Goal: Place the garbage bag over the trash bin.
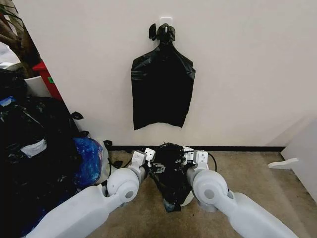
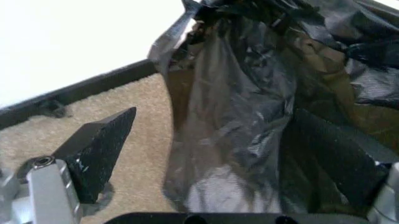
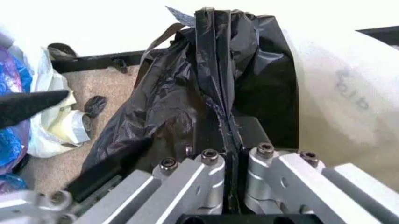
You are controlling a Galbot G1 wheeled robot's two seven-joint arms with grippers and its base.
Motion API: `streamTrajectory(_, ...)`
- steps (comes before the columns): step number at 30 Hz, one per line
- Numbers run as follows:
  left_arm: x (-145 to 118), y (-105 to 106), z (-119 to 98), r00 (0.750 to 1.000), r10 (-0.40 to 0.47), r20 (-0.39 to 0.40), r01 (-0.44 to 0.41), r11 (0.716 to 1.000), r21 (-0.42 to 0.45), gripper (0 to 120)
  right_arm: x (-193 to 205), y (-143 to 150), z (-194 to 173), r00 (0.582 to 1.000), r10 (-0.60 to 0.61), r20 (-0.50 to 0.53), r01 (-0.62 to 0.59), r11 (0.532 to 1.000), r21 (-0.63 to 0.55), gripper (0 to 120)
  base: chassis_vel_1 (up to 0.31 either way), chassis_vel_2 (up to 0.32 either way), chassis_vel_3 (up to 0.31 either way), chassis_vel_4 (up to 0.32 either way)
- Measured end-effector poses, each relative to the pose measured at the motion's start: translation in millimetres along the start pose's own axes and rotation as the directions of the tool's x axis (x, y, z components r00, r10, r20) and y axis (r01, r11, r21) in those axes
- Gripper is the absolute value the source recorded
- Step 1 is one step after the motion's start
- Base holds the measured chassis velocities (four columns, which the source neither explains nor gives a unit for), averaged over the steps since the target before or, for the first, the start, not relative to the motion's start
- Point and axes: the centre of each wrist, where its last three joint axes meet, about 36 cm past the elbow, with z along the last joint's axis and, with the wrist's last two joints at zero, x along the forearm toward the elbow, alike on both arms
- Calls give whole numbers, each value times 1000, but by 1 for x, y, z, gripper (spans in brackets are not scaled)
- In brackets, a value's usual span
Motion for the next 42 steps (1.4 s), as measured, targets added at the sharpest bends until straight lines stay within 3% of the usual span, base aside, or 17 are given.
streamTrajectory(13,-27,-16,-10,998,-18,-63,24,995,98,100,1,-9,2,1000,18,-8,-18,1000,3,0,0,0,0,0)
streamTrajectory(33,-54,-26,-7,990,-32,-140,56,984,171,97,1,-11,3,1000,17,-16,-17,1000,4,0,0,0,0,0)
streamTrajectory(42,-63,-32,-3,984,-64,-164,93,979,179,66,1,-12,4,1000,17,-20,-17,1000,6,0,0,0,0,0)
